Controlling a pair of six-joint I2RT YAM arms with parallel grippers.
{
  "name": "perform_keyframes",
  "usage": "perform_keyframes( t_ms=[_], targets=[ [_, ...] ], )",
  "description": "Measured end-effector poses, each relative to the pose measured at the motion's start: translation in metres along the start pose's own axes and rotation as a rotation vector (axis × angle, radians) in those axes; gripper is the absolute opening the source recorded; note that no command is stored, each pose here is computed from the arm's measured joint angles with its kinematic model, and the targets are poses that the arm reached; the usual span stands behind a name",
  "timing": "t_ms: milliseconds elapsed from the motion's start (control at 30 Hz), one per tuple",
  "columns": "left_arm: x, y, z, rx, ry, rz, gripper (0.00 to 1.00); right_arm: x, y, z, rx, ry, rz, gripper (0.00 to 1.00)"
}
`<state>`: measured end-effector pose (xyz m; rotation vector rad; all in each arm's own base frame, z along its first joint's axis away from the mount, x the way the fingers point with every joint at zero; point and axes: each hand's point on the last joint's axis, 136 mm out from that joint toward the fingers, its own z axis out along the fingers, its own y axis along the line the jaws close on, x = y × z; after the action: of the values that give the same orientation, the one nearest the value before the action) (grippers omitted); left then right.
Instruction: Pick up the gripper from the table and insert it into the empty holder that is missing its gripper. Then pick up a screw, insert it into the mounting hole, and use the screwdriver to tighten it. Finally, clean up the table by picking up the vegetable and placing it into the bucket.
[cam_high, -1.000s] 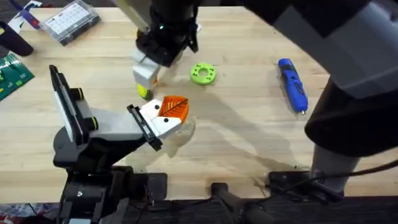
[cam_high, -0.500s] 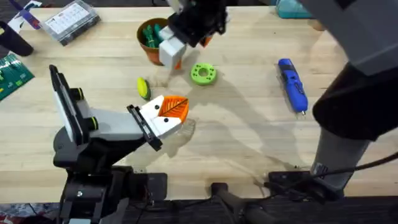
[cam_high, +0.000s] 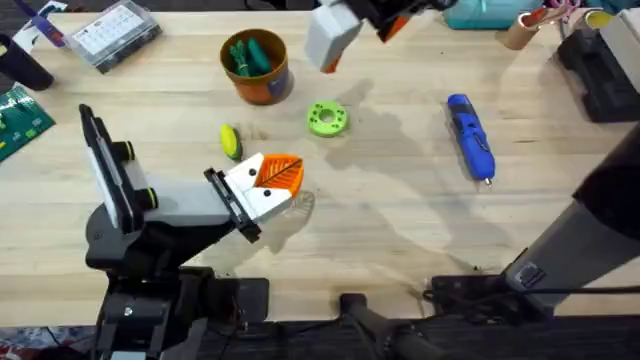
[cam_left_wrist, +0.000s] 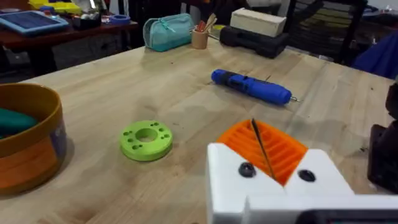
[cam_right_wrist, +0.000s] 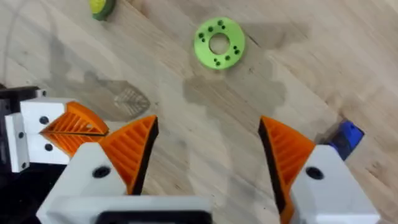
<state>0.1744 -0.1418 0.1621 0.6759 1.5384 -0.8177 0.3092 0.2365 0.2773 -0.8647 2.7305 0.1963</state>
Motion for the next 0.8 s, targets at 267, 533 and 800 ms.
perform_keyframes(
  t_ms=[267, 533, 800],
  targets=[
    [0.000, 0.000, 0.000, 0.000, 0.000, 0.000, 0.017, 0.008, -0.016, -0.018, 0.028, -0.024, 0.035, 0.987],
    [0.000, 0.000, 0.000, 0.000, 0.000, 0.000, 0.017, 0.016, -0.033, -0.047, 0.087, -0.093, 0.081, 0.987],
    [0.000, 0.000, 0.000, 0.000, 0.000, 0.000, 0.017, 0.056, -0.047, -0.063, 0.138, -0.081, 0.149, 0.987]
  ],
)
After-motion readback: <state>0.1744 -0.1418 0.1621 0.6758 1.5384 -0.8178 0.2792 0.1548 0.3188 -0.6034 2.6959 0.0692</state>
